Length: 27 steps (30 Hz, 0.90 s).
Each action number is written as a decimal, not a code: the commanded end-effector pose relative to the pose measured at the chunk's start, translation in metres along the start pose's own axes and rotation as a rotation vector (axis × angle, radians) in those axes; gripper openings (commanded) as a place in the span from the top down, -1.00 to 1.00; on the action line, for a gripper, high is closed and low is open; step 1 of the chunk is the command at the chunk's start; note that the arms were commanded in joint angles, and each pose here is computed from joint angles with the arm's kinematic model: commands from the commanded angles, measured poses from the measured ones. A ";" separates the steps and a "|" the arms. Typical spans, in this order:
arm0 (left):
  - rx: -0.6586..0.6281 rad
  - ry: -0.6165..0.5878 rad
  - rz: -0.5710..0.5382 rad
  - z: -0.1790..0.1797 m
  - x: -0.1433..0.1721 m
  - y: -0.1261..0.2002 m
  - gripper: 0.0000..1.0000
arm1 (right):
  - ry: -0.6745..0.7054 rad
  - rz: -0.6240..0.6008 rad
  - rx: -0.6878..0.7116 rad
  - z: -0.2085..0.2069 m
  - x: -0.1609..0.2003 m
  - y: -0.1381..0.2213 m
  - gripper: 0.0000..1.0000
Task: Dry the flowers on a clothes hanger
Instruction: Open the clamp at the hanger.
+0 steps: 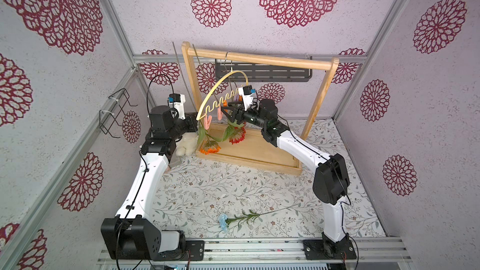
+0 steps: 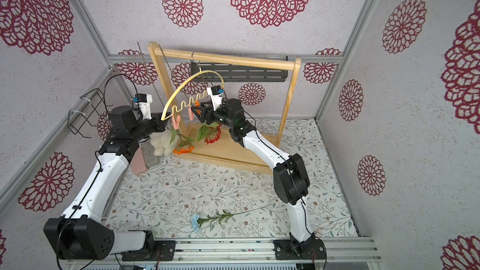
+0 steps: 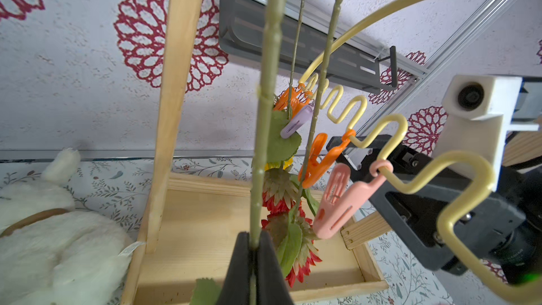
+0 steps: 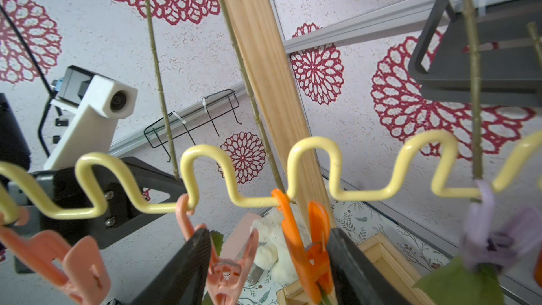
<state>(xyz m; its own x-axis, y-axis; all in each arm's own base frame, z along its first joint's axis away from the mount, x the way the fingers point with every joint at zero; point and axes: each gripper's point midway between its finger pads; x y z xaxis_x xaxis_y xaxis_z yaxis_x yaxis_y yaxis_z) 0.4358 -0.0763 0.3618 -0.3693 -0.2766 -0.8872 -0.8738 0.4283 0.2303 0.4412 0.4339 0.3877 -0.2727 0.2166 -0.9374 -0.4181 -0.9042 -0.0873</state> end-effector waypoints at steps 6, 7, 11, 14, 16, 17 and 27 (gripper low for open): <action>0.147 0.012 -0.087 -0.016 -0.021 -0.010 1.00 | 0.028 -0.047 -0.112 0.028 -0.023 0.001 -0.33; 0.155 0.013 -0.083 -0.017 -0.021 -0.012 1.00 | 0.023 -0.049 -0.117 0.029 -0.023 0.001 -0.34; 0.182 0.016 -0.076 -0.019 -0.018 -0.015 1.00 | 0.025 -0.050 -0.129 0.031 -0.024 0.002 -0.33; 0.198 0.012 -0.075 -0.020 -0.015 -0.017 1.00 | 0.031 -0.052 -0.131 0.031 -0.025 0.002 -0.34; 0.208 0.017 -0.072 -0.020 -0.013 -0.018 1.00 | 0.031 -0.052 -0.135 0.032 -0.024 0.001 -0.34; 0.211 0.023 -0.069 -0.020 -0.012 -0.018 1.00 | 0.029 -0.052 -0.137 0.032 -0.023 0.001 -0.34; 0.260 0.031 -0.066 -0.027 -0.011 -0.018 1.00 | 0.038 -0.055 -0.177 0.042 -0.024 0.000 -0.18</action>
<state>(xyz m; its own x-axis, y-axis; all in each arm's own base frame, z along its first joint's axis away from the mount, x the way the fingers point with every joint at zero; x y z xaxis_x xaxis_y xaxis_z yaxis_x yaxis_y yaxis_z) 0.4468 -0.1037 0.3739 -0.3440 -0.3337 -0.8777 -0.7979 0.5967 0.0859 0.4242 0.4431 0.3931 -0.2782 0.2118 -0.9369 -0.3209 -0.9398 -0.1171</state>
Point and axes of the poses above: each gripper's point midway between its finger pads, its own y axis back along the fingers, its own z axis along the line the jaws close on, x = y × z
